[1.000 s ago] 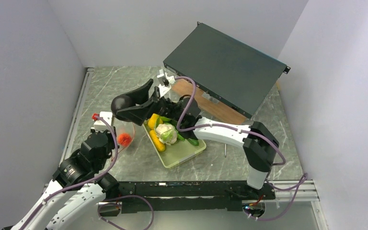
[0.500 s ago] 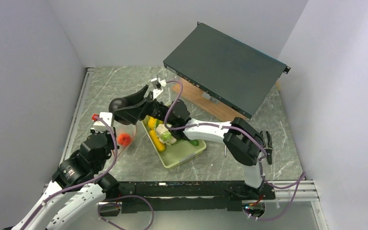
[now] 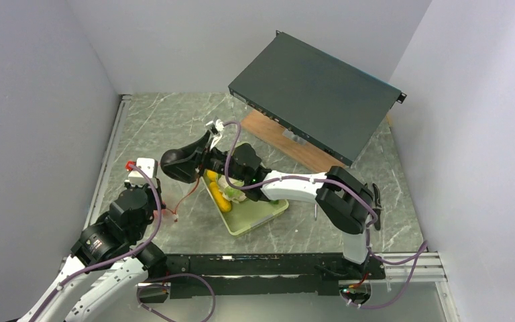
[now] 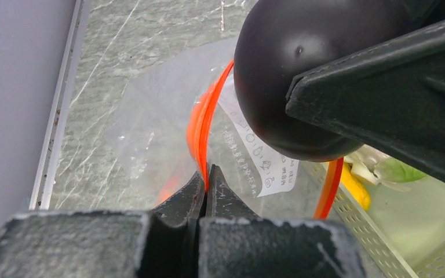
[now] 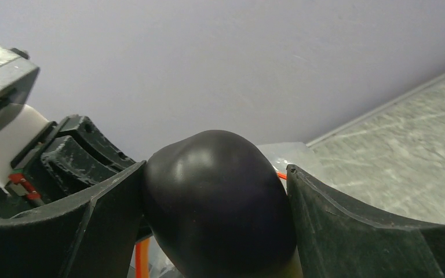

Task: Place the food in the zip-top bag and seal the zipper
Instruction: Place the fake vegetable in the zipper food storage bag, then adjust the zipper food storage bag at the center of the board.

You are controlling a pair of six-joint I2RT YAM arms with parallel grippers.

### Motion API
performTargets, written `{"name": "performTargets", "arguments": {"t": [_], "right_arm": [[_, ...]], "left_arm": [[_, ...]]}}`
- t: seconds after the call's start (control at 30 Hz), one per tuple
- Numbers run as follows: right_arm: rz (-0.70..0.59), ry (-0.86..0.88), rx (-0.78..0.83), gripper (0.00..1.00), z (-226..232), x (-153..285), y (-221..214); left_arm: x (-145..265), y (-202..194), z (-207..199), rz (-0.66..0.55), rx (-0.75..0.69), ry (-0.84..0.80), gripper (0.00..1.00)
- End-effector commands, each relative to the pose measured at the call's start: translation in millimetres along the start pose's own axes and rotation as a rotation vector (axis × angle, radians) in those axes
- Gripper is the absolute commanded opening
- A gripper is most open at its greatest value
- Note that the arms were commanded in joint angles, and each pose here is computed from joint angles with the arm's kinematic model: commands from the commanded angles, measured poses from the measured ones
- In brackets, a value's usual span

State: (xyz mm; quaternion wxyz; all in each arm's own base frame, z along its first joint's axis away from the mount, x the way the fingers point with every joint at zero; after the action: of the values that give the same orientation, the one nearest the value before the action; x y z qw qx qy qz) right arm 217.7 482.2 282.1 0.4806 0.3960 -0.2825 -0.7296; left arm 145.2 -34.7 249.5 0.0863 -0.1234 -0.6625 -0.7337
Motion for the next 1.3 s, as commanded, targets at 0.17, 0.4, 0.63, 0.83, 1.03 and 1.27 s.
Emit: {"name": "performTargets", "arguments": {"t": [0.17, 0.4, 0.63, 0.83, 1.03, 1.27], "right_arm": [[0.013, -0.136, 0.058, 0.84, 6, -1, 27], [0.047, -0.155, 0.05, 1.0, 6, -5, 24], [0.065, -0.195, 0.055, 1.0, 6, -7, 28], [0.121, -0.275, 0.075, 0.99, 9, 3, 36], [0.272, -0.49, 0.106, 0.99, 4, 44, 39], [0.411, -0.628, 0.093, 1.0, 12, 100, 24]], "left_arm": [[-2, 7, -1, -0.025, 0.014, 0.011, 0.0], [-2, 7, -1, -0.025, 0.017, 0.012, 0.0], [-2, 6, -1, -0.024, 0.014, 0.011, 0.0], [-3, 6, -1, -0.022, 0.012, 0.012, 0.0], [-2, 6, 0, -0.022, 0.012, 0.019, 0.0], [-5, 5, 0, -0.011, 0.004, 0.026, 0.0]]}}
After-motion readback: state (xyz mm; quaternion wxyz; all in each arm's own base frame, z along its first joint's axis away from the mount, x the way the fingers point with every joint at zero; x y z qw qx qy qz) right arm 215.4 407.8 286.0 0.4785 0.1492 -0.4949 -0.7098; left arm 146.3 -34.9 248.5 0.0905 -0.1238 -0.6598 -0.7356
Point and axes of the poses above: each gripper's point midway between its finger pads, its own x axis back along the fingers, its own z axis along the line the jaws close on, y = z × x, the point moved 5 cm from there along x, back along the fingers, and after that the axes turned 4 degrees about -x, right-handed, at the moved point
